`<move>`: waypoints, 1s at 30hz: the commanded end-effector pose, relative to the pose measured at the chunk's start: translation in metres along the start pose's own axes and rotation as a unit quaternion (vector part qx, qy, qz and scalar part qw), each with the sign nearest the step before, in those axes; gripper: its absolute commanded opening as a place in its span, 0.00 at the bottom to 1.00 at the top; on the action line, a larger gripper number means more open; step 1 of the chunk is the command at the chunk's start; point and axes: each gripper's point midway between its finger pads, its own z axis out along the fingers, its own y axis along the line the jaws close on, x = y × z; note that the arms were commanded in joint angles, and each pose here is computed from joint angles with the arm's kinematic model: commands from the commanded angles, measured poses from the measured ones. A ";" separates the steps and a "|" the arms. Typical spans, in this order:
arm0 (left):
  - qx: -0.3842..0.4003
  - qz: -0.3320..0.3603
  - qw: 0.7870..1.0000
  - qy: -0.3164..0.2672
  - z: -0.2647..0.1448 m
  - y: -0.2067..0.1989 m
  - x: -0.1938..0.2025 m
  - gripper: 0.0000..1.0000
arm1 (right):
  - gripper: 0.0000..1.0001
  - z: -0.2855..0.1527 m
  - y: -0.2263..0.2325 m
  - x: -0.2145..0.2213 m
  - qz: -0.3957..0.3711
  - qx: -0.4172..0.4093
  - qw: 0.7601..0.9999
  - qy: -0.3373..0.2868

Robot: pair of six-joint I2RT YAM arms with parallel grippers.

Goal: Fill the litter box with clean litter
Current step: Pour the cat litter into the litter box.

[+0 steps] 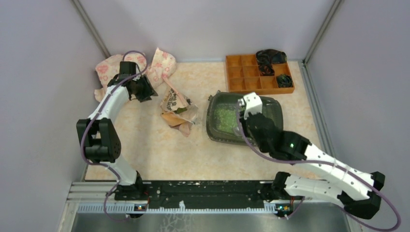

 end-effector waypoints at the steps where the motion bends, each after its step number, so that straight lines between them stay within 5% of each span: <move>1: 0.018 0.014 1.000 -0.002 -0.001 -0.012 -0.008 0.48 | 0.00 0.016 0.023 -0.027 0.032 -0.066 0.995 0.072; 5: 0.028 0.017 0.999 0.002 -0.001 -0.015 -0.007 0.48 | 0.00 0.030 0.027 -0.023 0.027 -0.066 0.985 0.160; 10: 0.040 0.018 0.999 0.006 -0.004 -0.020 -0.006 0.48 | 0.00 0.044 0.015 -0.045 0.039 -0.030 0.984 0.173; 30: 0.114 0.049 0.992 -0.030 -0.080 -0.067 -0.027 0.48 | 0.00 0.065 -0.010 -0.086 0.043 0.004 0.996 0.077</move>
